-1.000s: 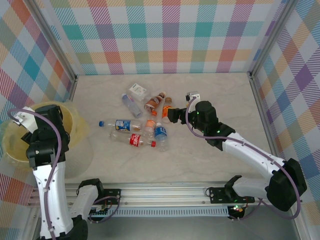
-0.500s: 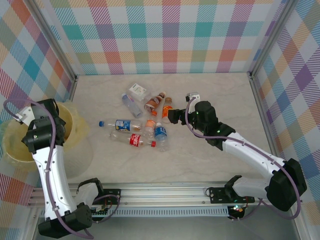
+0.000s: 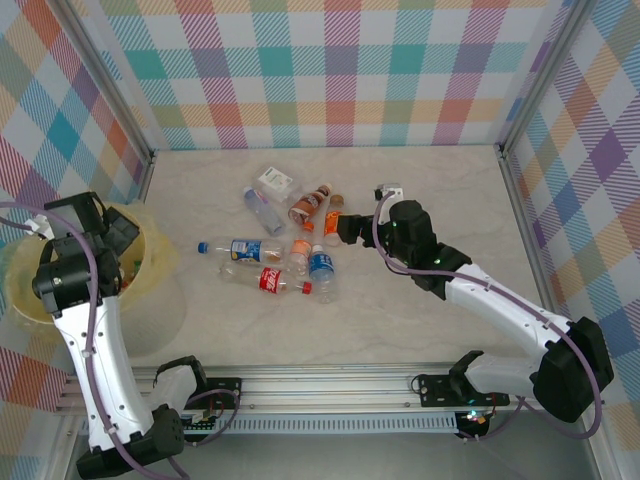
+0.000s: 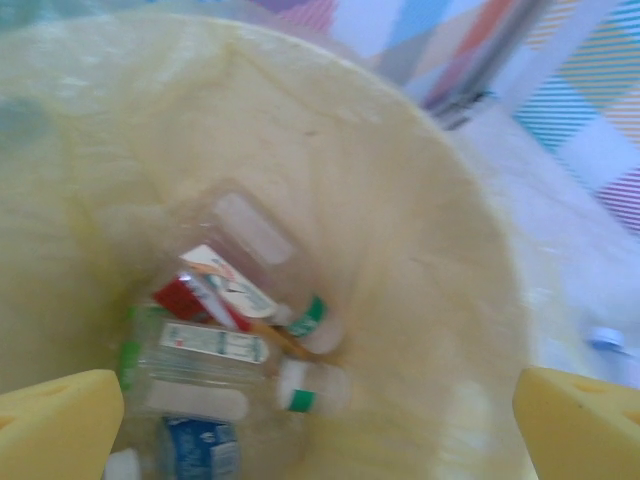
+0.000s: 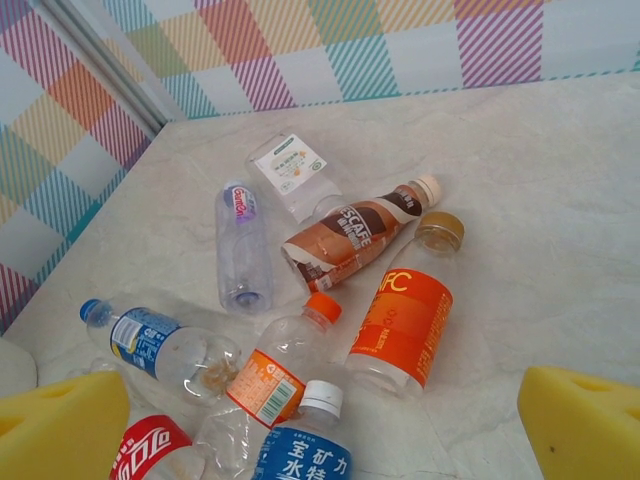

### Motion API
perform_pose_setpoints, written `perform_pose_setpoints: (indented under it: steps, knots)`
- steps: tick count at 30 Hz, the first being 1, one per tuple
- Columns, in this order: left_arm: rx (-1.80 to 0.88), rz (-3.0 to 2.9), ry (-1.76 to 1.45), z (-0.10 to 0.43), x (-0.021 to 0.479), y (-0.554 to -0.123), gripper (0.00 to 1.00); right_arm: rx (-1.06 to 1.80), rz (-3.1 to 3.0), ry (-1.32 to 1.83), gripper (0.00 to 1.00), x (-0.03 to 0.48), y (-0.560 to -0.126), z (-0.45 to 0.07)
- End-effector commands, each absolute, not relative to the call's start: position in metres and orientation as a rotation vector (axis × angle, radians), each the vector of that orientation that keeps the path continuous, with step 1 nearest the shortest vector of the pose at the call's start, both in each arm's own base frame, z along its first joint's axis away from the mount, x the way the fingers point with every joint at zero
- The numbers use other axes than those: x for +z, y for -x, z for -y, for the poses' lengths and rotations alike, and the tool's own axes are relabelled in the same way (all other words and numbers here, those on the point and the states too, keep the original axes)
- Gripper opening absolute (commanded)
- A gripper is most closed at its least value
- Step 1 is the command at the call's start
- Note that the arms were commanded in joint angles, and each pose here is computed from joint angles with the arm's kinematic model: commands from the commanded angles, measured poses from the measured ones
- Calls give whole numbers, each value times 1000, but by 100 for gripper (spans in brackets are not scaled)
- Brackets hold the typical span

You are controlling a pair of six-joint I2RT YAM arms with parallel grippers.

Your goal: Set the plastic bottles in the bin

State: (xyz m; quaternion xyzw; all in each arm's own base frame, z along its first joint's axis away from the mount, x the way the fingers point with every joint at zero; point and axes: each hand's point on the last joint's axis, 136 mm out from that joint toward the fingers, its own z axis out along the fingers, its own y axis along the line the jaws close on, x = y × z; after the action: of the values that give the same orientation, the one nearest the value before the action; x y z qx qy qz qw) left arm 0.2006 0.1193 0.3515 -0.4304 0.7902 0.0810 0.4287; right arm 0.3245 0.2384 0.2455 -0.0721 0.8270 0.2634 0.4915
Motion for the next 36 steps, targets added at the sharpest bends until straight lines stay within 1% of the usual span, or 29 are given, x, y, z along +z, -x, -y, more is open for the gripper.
perform_pose_setpoints:
  steps: [1, 4, 10, 15, 20, 24, 28, 32, 36]
  knots:
    - [-162, -1952, 979, -72, 372, -213, 100, 640, -2021, 96, 100, 249, -329, -235]
    - [-325, -1920, 925, -45, 383, -220, 100, 616, -2046, 23, 100, 242, -332, -227]
    - [-417, -1893, 860, -24, 401, -220, 100, 587, -2100, -84, 100, 228, -335, -213]
    - [-514, -1937, 798, 4, 391, -240, 100, 589, -2142, -159, 100, 215, -334, -205]
    - [-453, -2047, 657, 48, 373, -268, 100, 582, -2174, -227, 100, 205, -332, -198]
    - [-363, -2149, 546, 96, 345, -300, 100, 563, -2182, -251, 100, 203, -330, -189]
    - [-260, -2257, 536, 126, 298, -331, 100, 557, -2172, -255, 100, 205, -325, -181]
    - [-166, -2301, 525, 140, 263, -363, 100, 533, -2159, -234, 100, 211, -318, -172]
    - [-50, -2334, 564, 133, 229, -396, 100, 503, -2128, -236, 100, 218, -310, -160]
